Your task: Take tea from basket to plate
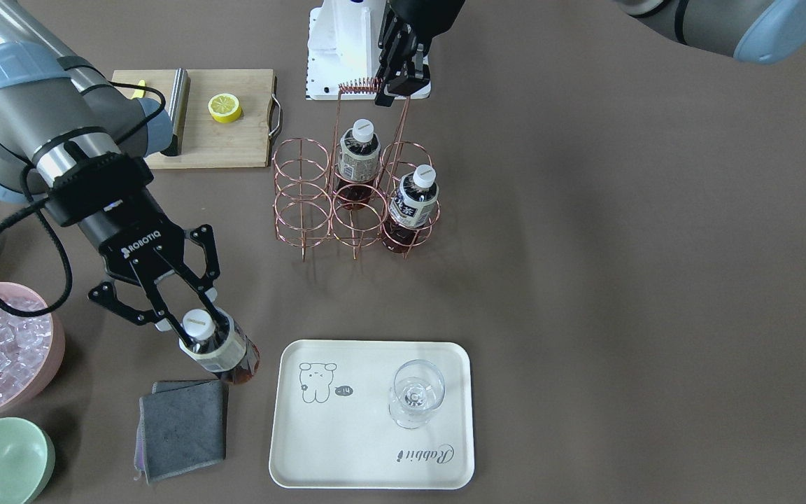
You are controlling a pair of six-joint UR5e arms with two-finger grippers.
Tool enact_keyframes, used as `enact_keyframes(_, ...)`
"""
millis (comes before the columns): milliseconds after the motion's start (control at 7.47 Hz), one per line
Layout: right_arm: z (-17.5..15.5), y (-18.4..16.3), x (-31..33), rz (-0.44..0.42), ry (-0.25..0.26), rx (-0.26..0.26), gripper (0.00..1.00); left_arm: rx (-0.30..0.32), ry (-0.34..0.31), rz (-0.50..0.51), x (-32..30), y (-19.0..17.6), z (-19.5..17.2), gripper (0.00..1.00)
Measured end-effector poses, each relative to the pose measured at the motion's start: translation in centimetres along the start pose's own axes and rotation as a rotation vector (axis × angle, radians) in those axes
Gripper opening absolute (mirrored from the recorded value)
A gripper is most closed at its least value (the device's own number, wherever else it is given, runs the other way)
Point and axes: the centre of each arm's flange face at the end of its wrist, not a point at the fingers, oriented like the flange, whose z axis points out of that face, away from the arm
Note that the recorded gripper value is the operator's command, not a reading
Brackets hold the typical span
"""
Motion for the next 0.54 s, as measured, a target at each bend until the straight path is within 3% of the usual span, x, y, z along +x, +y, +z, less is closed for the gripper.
enact_keyframes(268,6.4,-1.4,-1.6,0.054,0.053,0.026,0.00,-0.001,-0.030,-0.012,-1.7,0.8,-1.3,0.00)
enact_keyframes(536,9.7,-1.1,-4.2,0.073,0.091,0.035,0.00,-0.007,-0.080,-0.043,-4.2,2.7,-3.3,0.00)
